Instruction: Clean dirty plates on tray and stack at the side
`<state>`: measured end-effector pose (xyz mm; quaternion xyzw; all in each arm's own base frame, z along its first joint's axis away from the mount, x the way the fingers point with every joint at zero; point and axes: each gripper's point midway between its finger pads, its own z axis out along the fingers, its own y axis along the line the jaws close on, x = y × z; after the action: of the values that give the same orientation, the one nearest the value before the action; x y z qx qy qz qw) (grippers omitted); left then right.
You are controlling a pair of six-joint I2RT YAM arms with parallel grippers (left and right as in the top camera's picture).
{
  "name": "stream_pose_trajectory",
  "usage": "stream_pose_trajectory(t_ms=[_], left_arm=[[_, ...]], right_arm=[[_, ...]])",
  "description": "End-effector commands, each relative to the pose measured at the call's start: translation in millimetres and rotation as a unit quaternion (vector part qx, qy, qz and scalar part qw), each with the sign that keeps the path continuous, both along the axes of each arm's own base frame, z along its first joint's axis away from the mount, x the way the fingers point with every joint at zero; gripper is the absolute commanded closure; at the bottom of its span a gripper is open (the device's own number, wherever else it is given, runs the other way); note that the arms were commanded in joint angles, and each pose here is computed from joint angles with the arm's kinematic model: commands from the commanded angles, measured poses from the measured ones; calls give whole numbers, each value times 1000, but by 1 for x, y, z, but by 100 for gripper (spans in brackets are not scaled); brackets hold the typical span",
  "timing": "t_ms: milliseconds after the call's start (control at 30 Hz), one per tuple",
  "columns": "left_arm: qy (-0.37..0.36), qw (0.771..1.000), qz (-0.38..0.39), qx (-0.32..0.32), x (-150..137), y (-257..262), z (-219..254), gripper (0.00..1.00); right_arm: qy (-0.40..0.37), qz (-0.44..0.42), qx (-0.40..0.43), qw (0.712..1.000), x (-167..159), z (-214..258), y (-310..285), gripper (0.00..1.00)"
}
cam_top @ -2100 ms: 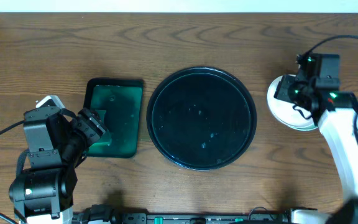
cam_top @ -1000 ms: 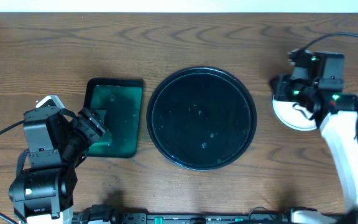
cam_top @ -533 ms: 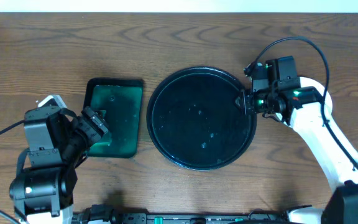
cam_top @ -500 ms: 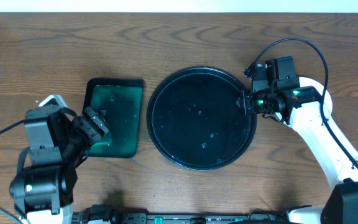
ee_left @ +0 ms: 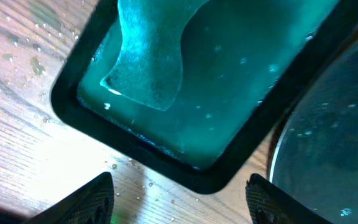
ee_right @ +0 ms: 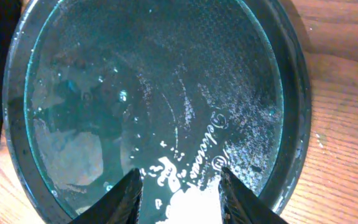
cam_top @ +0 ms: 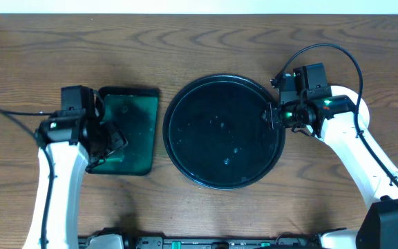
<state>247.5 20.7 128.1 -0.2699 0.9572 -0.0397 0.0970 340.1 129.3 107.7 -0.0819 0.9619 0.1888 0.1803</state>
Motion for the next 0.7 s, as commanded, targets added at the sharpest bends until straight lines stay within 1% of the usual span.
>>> stream_pose_trajectory(t_ms=[0,33,67,167,200,233,267,433,500,533,567,667], left_arm=[[19,1000,-7,3,-2,2,-9,33],[17,1000,-7,4,-2,1,-7,32],[14,1000,-7,4,-2,1,-6,32],[-4,1000,-9,7,-2,1,2,32],[-13,1000,-9,8,-3,1,6,33],[-22,1000,-9,9,-4,1,11,33],[-33,999,-8,10,-5,1,16,33],[-113,993,-7,20,-13,0,52,31],[-140,990,-7,24,-17,0,64,19],[-152,988,-7,25,-19,-1,69,19],[-162,986,-7,26,-21,-1,73,13],[-182,983,3,25,-24,-1,81,12]], right_arm=[[3,0,-4,1000,-1,-2,0,61],[2,0,-4,1000,0,-2,0,60],[2,0,-4,1000,0,-2,0,57],[2,0,-4,1000,0,-2,0,45],[2,0,-4,1000,0,-2,0,35],[4,-1,-2,1000,-1,-2,0,9],[5,0,0,1000,-1,-2,1,1],[7,5,10,1000,-3,-1,5,1],[7,4,10,1000,-3,-1,4,1],[7,4,10,1000,-3,-1,4,1],[7,4,10,1000,-3,-1,4,1],[7,4,10,1000,-3,-1,4,1]])
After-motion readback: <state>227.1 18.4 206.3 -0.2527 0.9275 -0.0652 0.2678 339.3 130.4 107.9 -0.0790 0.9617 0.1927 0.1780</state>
